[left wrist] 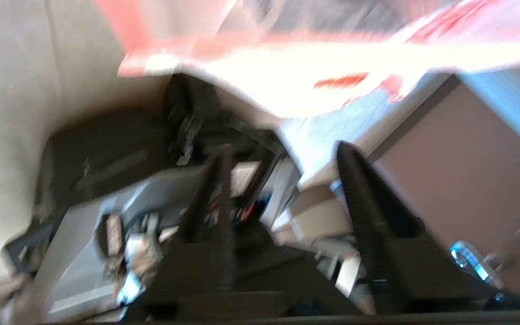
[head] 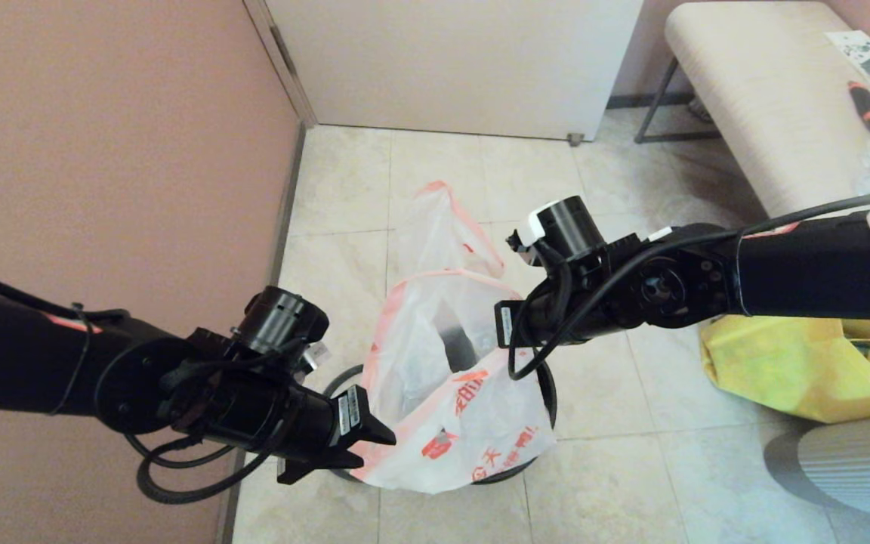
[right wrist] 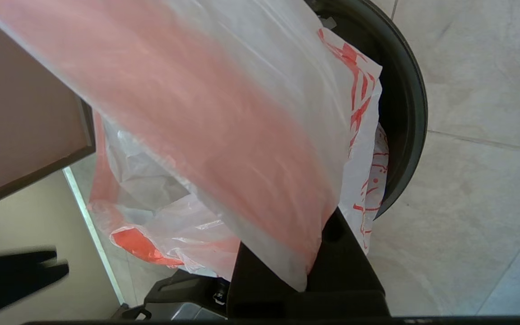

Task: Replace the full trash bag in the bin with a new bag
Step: Put the new garbage bag on the trash can

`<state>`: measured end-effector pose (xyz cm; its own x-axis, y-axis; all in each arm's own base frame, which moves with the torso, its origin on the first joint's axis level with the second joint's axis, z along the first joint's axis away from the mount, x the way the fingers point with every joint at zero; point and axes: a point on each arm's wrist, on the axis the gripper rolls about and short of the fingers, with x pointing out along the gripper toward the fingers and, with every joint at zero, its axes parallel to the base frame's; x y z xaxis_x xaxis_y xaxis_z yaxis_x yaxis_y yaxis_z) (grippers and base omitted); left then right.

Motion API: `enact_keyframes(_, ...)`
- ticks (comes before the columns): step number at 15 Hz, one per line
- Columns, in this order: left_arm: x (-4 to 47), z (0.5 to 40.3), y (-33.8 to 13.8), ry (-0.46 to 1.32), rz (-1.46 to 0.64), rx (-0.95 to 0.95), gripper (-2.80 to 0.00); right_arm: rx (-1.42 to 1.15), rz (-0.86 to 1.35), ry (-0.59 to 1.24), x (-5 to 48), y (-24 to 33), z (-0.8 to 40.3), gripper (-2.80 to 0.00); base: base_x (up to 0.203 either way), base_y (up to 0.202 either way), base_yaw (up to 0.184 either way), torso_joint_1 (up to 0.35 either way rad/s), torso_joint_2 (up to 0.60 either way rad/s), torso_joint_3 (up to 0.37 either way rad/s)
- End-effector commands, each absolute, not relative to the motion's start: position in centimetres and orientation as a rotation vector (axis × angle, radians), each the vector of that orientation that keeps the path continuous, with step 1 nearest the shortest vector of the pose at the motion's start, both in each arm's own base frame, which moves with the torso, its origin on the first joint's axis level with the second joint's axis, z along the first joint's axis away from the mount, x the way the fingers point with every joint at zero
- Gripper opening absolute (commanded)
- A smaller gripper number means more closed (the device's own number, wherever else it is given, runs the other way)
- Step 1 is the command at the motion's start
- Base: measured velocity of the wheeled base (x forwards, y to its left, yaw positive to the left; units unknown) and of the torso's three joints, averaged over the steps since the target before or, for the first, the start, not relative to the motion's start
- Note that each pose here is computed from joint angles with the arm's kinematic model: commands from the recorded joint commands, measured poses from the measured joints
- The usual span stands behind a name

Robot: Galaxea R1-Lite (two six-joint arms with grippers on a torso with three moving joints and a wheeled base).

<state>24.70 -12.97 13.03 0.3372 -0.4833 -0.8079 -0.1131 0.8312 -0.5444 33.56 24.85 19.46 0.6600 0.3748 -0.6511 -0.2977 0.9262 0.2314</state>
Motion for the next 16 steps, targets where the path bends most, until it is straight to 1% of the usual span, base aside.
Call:
enact_keyframes(1, 24.7, 12.9, -12.9, 1.223, -0.246, -0.591, 0.0, 0.11, 0.382, 0.758, 33.4, 24.8, 19.6, -2.8, 0.0, 0.0, 0.0, 0.0, 0.0, 0.0)
enact_keyframes(9, 27.5, 10.7, -13.2, 1.262, -0.154, -0.627, 0.0, 0.111, 0.385, 0.754, 33.5, 24.9, 19.6, -2.8, 0.0, 0.0, 0.0, 0.0, 0.0, 0.0)
enact_keyframes(16, 28.8, 11.4, -11.6, 1.189, -0.108, -0.729, 0.0, 0.112, 0.385, 0.753, 33.5, 24.8, 19.7, -2.8, 0.0, 0.0, 0.0, 0.0, 0.0, 0.0)
